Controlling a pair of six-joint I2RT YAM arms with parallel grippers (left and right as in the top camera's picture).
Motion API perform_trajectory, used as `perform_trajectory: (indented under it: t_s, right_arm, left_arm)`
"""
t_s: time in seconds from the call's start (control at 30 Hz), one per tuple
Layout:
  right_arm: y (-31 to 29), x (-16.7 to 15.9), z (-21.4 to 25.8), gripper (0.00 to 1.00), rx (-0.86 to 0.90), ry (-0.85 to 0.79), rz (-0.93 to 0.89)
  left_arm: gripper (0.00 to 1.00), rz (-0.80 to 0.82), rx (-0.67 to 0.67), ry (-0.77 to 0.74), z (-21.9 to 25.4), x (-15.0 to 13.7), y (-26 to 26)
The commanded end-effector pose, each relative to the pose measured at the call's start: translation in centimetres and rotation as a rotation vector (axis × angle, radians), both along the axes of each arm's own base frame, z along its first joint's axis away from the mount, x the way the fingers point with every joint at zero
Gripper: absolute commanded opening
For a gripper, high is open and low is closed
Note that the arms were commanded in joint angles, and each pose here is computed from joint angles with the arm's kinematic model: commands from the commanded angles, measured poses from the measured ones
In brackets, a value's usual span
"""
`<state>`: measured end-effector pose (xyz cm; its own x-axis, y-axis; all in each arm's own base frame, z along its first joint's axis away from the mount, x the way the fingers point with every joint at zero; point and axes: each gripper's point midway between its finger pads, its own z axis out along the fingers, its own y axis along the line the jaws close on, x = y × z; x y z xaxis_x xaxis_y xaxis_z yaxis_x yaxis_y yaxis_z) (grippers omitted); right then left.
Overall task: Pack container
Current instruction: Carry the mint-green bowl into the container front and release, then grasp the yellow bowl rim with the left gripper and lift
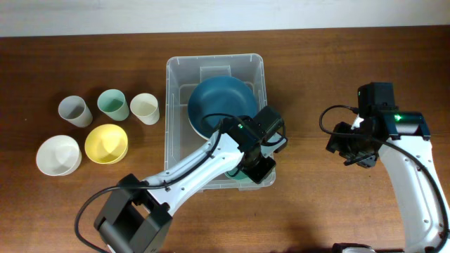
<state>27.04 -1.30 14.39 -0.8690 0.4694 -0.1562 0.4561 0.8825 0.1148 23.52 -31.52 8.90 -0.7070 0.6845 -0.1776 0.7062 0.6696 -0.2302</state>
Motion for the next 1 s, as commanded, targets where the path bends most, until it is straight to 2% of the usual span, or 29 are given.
perform_trajectory:
  t_s: [0.0,0.13,0.23,0.37,0.47,0.5,0.6,0.67,0.8,0.83,0.97]
  right_arm:
    - [-0.2,-0.1,0.2,0.58,-0.006,-0.007,0.012]
    - [-0.2,-0.1,0.2,0.58,-0.006,-0.007,0.012]
    - [-0.2,0.0,0.2,0.58,-0.006,-0.008,0.013]
    - [-0.2,-0.1,0.2,0.57,-0.007,-0.007,0.020]
    - [-0.2,0.0,0.2,0.58,-0.008,-0.008,0.020]
    - [-0.2,-0.1,0.2,0.58,-0.007,-0.007,0.020]
    - [-0.2,-0.1,0.2,0.58,-0.007,-0.007,0.020]
    - [-0.1,0.0,0.2,0.58,-0.007,-0.007,0.020]
    - [-0.1,0.0,0.2,0.58,-0.007,-0.007,0.020]
    - [-0.1,0.0,0.2,0.58,-0.007,-0.007,0.020]
    - [-0.1,-0.1,0.2,0.58,-0.007,-0.007,0.020]
  left_arm:
    - [0.55,0.019,0.016,-0.058,2.1,1.7,0.6]
    - [0.56,0.091,0.086,-0.176,6.5,4.5,3.5]
    - [0.56,0.196,0.163,-0.308,11.4,7.1,7.7]
    - [0.57,0.448,0.148,-0.439,18.1,10.1,15.8]
    - [0.57,0.653,0.144,-0.456,19.9,11.0,21.8]
    - [0.57,0.754,0.171,-0.446,20.1,11.3,25.5]
    - [0.57,0.879,0.217,-0.402,18.8,11.5,30.2]
    - [0.58,0.957,0.266,-0.336,15.8,11.5,33.5]
    - [0.61,0.957,0.265,-0.246,10.0,11.5,34.2]
    - [0.63,0.953,0.282,-0.218,7.0,11.4,34.2]
    - [0.70,0.944,0.303,-0.183,1.5,11.1,34.3]
